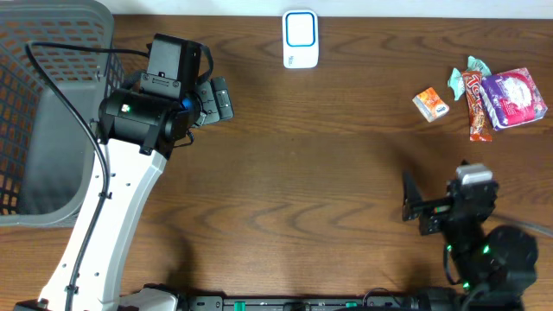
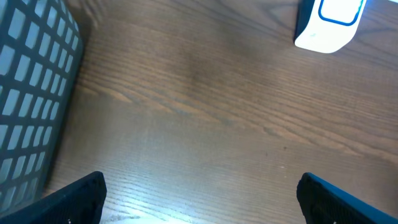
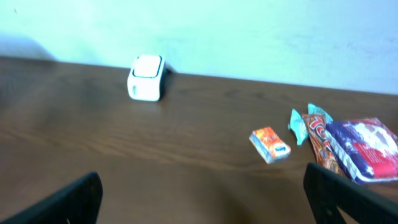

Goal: Scan the item barcode

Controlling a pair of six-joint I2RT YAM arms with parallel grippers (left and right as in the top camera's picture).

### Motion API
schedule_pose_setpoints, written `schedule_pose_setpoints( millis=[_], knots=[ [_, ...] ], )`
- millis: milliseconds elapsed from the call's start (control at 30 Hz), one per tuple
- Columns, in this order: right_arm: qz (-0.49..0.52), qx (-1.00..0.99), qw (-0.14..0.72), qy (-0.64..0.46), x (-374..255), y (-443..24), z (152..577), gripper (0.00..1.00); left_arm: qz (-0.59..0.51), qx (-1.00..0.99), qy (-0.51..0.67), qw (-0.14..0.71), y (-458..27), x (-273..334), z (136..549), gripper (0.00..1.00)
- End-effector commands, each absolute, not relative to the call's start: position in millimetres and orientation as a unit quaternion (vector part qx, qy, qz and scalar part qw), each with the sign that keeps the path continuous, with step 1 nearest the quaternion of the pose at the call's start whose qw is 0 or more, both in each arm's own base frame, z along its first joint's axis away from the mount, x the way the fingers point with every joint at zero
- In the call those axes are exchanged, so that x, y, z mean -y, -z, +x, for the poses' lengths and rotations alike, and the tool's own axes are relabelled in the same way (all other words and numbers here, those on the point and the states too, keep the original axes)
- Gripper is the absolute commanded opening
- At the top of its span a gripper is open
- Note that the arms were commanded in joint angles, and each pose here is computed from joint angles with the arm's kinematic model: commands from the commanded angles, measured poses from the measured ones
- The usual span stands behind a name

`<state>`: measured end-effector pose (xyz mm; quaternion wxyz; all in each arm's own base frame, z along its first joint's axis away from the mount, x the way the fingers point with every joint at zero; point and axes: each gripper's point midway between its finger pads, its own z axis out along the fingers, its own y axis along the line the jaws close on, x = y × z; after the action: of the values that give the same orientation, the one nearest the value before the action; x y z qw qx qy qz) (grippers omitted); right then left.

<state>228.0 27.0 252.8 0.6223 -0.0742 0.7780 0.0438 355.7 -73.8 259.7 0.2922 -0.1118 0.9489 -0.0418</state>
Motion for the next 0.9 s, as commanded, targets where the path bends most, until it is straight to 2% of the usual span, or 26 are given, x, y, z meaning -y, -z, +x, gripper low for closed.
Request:
schedule_pose_setpoints(
  millis=[0, 567, 867],
  knots=[
    [-0.084, -0.766, 0.636, -0.037, -26.4, -232.7, 227.8, 0.99, -0.113, -0.947, 0.039, 0.3, -265.3, 71.0, 357.1, 0.98],
    [-0.081, -0.679, 0.73, -0.02, -26.0, -197.6, 242.8, 0.99, -0.113, -0.947, 0.039, 0.3, -265.3, 71.0, 357.0, 0.98],
    [-0.052, -0.73, 0.682, 0.0, -14.5, -157.4, 245.8, 0.99, -0.113, -0.947, 0.039, 0.3, -265.3, 71.0, 357.1, 0.98]
  ],
)
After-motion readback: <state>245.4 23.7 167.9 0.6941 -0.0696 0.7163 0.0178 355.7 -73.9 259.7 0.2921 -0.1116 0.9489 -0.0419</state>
